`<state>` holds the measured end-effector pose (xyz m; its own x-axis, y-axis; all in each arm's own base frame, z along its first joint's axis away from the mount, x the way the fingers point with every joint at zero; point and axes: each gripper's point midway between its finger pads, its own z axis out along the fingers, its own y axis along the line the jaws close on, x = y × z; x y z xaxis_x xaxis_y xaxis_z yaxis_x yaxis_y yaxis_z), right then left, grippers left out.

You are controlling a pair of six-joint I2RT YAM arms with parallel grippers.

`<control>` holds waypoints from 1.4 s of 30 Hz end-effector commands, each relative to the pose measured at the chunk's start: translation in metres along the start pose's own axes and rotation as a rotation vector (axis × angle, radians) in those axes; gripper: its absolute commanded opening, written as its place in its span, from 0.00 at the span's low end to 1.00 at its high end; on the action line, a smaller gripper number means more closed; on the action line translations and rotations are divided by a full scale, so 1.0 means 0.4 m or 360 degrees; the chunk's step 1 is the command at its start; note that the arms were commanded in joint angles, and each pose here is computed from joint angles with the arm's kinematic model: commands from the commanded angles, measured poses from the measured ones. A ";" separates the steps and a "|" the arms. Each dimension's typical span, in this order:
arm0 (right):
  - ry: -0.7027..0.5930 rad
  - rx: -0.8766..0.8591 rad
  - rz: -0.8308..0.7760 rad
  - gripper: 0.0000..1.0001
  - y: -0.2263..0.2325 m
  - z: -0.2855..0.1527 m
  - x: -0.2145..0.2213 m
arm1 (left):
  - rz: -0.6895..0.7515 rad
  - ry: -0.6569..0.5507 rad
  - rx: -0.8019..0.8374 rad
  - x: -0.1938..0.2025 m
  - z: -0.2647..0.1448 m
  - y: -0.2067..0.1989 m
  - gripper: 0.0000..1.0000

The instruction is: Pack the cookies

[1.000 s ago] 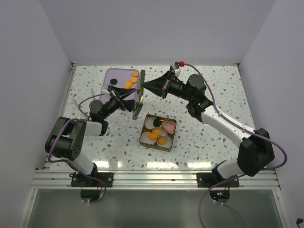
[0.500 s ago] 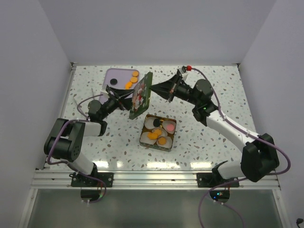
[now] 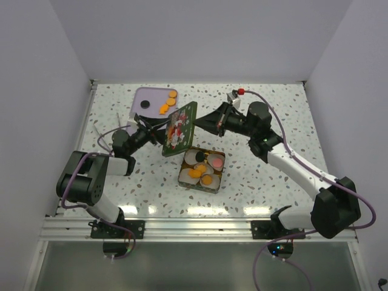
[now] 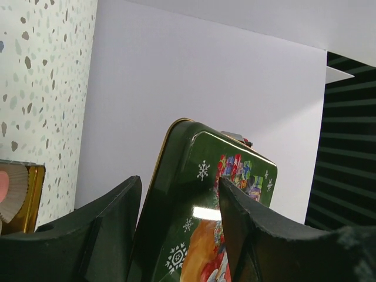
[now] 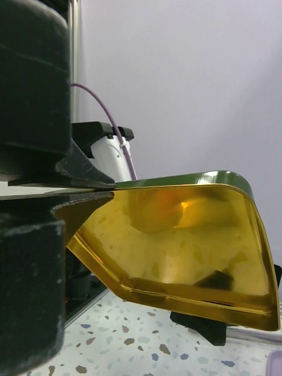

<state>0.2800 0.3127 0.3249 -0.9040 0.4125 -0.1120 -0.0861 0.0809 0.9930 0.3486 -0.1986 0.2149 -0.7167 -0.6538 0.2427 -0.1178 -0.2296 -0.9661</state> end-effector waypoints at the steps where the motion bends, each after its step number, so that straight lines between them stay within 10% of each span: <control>1: 0.0079 0.0212 0.0060 0.06 -0.110 -0.001 0.033 | 0.0628 0.0345 0.0791 0.184 -0.100 -0.251 0.59; 24: 0.0151 0.0460 0.0159 0.35 -0.285 -0.003 0.059 | 0.0601 0.0383 0.0644 0.185 -0.108 -0.168 0.56; 42: -0.0003 0.0438 0.0347 0.38 -0.378 -0.051 0.084 | 0.0618 0.0507 0.0428 0.204 -0.132 -0.048 0.54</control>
<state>0.2649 0.3040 0.2331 -0.9125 0.4082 0.0268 0.0713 0.0942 0.9930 0.3126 -0.1994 0.1360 -0.7135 -0.6240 0.3186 -0.3142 -0.1215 -0.9416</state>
